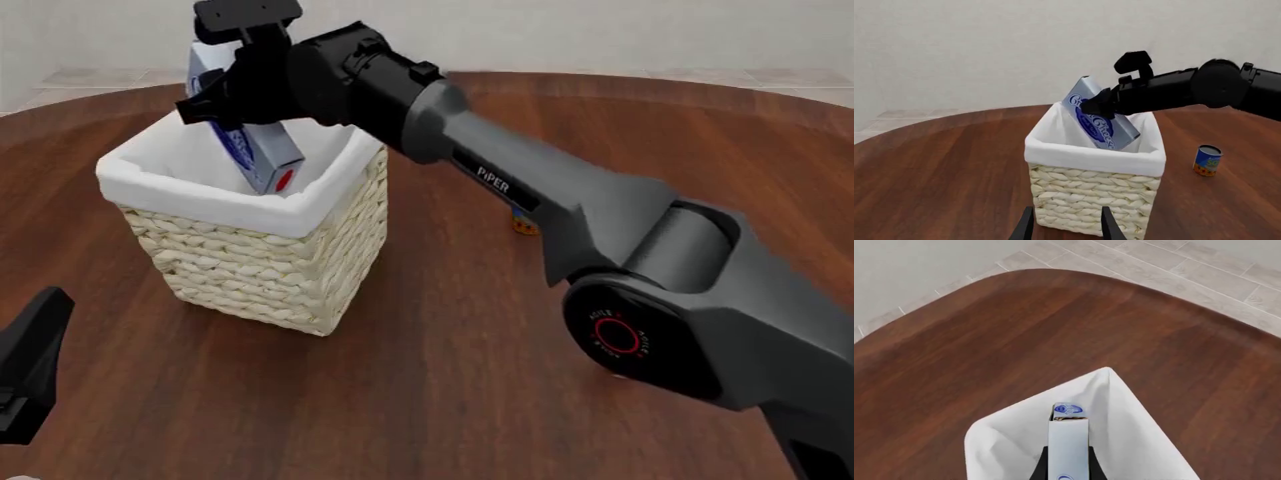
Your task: Pick up the cream cheese box, and put it in the basket.
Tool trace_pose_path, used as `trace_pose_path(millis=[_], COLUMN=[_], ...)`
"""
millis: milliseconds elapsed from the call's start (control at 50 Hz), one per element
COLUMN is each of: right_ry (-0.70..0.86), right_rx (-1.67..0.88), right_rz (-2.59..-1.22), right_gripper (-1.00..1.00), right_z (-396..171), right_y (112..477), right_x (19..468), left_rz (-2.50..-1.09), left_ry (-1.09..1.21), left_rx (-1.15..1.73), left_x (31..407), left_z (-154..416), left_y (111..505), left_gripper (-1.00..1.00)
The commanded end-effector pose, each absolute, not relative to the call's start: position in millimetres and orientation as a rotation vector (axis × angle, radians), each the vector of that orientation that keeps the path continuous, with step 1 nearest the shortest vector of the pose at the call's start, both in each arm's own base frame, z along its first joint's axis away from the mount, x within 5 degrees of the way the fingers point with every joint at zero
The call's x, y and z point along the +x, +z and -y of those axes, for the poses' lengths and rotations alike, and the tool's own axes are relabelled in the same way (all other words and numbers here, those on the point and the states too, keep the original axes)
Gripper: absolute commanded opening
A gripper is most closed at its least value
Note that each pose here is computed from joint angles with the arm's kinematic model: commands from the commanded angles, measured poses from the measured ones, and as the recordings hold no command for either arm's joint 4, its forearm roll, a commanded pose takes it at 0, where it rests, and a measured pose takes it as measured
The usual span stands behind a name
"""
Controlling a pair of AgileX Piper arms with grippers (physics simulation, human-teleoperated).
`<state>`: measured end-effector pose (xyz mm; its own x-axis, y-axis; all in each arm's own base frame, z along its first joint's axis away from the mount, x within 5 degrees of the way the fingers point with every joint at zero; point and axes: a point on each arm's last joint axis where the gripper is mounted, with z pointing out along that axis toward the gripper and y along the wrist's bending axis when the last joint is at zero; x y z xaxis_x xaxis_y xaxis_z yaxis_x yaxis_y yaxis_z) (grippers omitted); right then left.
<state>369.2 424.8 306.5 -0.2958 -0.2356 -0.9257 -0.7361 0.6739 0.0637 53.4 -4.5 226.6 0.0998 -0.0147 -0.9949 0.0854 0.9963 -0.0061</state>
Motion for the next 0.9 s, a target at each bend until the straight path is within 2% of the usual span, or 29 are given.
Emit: trace_pose_path(millis=[20,240,260,800,900], right_ry=[0.624,0.625,0.622,0.617,0.621], right_rx=[-0.777,-0.790,-0.791,-0.811,-0.818], right_rz=[-1.844,-1.836,-1.834,-1.818,-1.797], right_gripper=[-1.00,-1.00,1.00,1.00,1.00], right_z=[-430.0,-431.2,-430.6,-428.6,-423.1], right_y=[305.9,306.9,307.6,310.6,319.8], right_x=[358.7,354.3,354.7,348.2,338.9], left_rz=[-1.470,-1.471,-1.471,-1.470,-1.471], left_ry=[-0.076,-0.075,-0.075,-0.076,-0.075], left_rx=[0.062,0.062,0.062,0.063,0.062], left_x=[53.7,53.7,53.6,53.9,53.7], left_z=[4.8,4.7,4.7,4.8,4.8], left_y=[225.5,225.4,225.5,224.2,225.0], left_gripper=[1.00,1.00,1.00,1.00,1.00])
